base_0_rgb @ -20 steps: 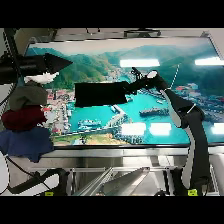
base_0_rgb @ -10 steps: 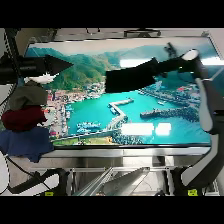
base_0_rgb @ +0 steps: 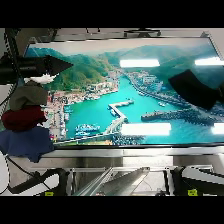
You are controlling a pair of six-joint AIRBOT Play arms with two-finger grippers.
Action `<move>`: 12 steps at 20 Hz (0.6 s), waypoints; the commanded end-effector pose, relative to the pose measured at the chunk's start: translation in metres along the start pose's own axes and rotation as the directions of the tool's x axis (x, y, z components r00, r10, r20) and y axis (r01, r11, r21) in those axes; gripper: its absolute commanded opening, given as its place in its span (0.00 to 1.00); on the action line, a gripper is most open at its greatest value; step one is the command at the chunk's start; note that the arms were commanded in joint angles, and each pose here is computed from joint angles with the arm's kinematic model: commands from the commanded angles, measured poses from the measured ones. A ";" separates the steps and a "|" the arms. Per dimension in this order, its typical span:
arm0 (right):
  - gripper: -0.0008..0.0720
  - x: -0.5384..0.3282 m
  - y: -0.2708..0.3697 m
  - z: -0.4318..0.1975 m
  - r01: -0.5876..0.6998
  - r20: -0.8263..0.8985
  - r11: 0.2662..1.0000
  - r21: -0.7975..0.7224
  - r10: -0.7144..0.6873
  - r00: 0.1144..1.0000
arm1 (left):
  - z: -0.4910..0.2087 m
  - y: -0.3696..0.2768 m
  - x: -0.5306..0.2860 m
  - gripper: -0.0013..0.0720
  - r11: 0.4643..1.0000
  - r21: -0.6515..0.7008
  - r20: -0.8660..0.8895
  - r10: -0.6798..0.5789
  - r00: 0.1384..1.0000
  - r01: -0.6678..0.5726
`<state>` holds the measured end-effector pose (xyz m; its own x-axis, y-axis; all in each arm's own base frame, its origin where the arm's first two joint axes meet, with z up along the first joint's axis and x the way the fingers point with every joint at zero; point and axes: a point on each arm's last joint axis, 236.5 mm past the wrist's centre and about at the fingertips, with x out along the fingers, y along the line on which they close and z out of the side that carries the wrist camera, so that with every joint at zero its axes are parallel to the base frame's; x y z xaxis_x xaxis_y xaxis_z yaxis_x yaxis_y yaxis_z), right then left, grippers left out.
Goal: Fold the shirts.
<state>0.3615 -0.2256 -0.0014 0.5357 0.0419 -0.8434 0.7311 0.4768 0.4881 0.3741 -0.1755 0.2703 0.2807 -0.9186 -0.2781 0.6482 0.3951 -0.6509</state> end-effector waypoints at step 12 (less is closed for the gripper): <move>0.97 -0.003 -0.135 -0.112 0.200 -0.211 0.952 0.232 -0.151 0.966 | -0.006 -0.023 0.030 0.05 0.998 0.029 -0.032 -0.051 0.998 0.052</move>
<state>0.2365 -0.2126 -0.0956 0.4133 0.0444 -0.9095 0.8900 0.1913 0.4138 0.3651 -0.2027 0.2718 0.2329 -0.9337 -0.2721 0.6742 0.3566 -0.6467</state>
